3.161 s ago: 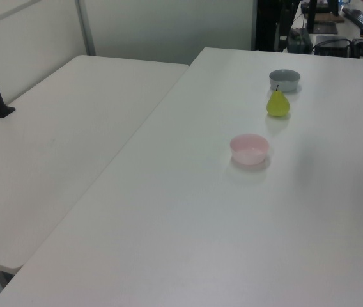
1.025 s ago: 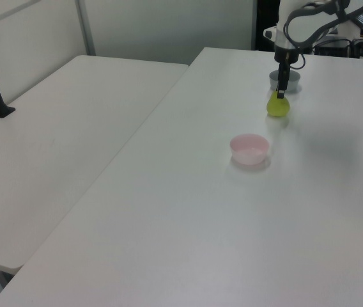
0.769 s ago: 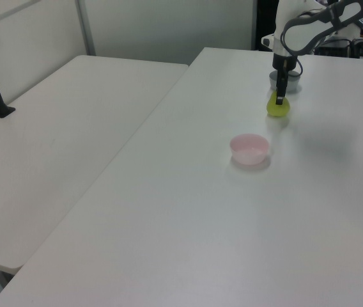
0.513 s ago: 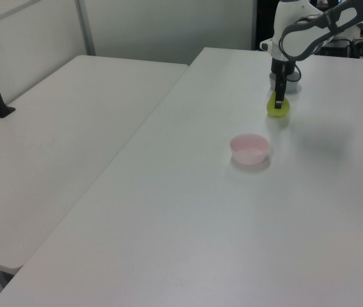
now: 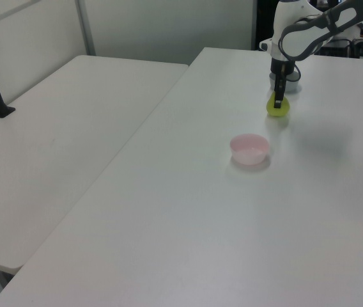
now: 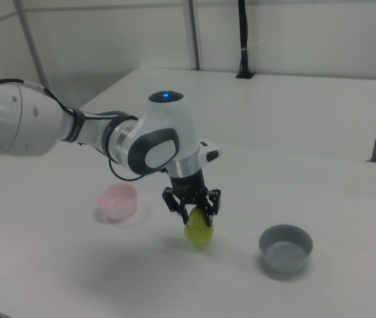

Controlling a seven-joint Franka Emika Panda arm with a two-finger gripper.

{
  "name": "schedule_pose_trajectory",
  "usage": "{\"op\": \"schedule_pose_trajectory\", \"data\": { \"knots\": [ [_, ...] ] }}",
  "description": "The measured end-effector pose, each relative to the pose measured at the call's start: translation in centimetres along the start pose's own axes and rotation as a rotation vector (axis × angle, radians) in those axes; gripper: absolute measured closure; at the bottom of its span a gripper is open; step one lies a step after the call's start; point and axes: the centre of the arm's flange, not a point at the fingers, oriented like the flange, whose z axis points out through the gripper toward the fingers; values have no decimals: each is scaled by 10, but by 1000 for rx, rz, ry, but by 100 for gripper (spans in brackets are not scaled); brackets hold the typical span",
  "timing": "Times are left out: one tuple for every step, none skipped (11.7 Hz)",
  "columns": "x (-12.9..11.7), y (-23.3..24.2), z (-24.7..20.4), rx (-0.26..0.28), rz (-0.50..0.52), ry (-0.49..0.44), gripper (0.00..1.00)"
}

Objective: Place the pear in the bowl
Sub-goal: 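Close the gripper around the pear's body, then lift the pear up off the table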

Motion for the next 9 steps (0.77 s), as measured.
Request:
{"op": "schedule_pose_trajectory", "data": {
  "knots": [
    [1, 0, -9, 1, 0, 6, 39],
    [1, 0, -22, 8, -1, 6, 39],
    [2, -2, -38, 20, -5, 2, 39],
    [5, -5, -57, 33, -13, -2, 39],
    [8, -10, -78, 48, -23, -11, 39],
    [10, -14, -103, 66, -34, -26, 39],
    [11, -17, -122, 81, -39, -42, 39],
    [12, -20, -140, 96, -22, -64, 39],
    [14, -26, -157, 107, -6, -81, 39]
  ]
}}
